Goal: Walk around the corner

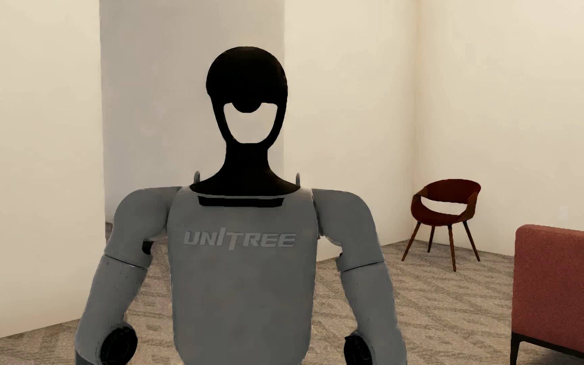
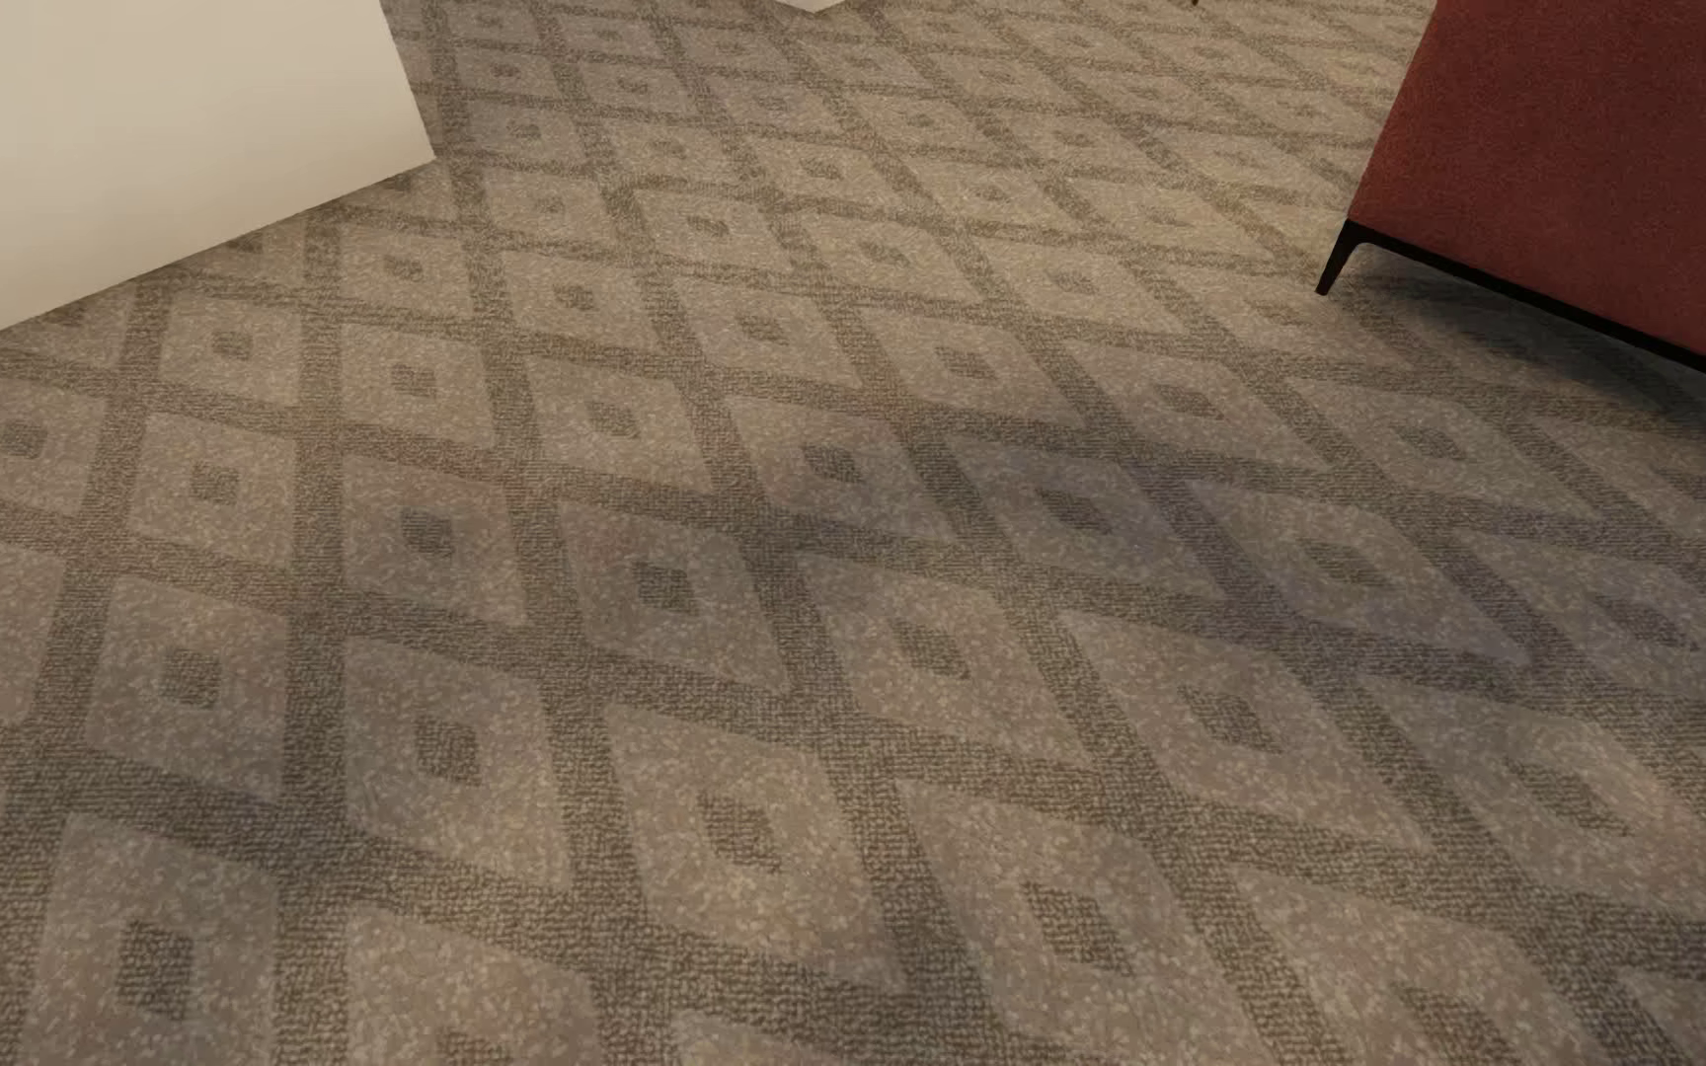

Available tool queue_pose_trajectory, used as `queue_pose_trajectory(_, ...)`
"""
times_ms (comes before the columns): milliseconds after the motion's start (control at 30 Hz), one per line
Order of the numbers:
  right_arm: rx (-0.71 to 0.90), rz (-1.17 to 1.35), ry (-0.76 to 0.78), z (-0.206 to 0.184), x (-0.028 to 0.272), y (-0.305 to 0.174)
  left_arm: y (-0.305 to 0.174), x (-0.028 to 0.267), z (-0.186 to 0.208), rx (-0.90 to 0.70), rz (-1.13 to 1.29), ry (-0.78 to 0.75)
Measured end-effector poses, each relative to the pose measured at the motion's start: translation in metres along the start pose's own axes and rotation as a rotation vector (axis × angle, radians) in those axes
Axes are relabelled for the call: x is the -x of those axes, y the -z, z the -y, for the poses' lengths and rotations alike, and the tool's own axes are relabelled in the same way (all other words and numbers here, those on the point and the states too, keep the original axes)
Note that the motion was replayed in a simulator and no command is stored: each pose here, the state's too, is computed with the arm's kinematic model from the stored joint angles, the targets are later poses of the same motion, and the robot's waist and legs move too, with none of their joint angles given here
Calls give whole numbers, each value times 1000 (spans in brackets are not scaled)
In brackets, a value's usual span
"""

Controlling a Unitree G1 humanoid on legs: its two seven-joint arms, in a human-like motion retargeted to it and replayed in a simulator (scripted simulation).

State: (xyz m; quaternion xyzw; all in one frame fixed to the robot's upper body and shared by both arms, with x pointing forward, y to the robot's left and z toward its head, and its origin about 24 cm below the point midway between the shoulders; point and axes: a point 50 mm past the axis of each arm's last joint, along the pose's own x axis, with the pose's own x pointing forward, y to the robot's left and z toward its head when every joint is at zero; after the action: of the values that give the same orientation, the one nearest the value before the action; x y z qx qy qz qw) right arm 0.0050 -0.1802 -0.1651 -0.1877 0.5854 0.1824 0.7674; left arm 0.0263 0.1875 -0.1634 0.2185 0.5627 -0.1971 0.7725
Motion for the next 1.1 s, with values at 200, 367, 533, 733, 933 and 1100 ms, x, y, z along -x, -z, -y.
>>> queue_pose_trajectory(200, -12, 152, 115, 44, -4, -48, -9, -4, -15, -40, 7, -26)
queue_pose_trajectory(367, -32, 181, 126, 47, -6, -60, -34, -7, -19, -18, 91, -43)
queue_pose_trajectory(533, -45, 142, 125, 45, -4, -45, -40, -7, -11, -34, 116, -19)
queue_pose_trajectory(733, -33, 37, 89, 31, 1, -9, -57, -5, -27, -116, 180, -41)
queue_pose_trajectory(933, -44, -115, 86, 28, 7, 32, -80, -9, -49, -113, 213, -99)
queue_pose_trajectory(1100, -12, -148, 70, 26, 8, 38, -43, -9, -22, -140, 105, -20)
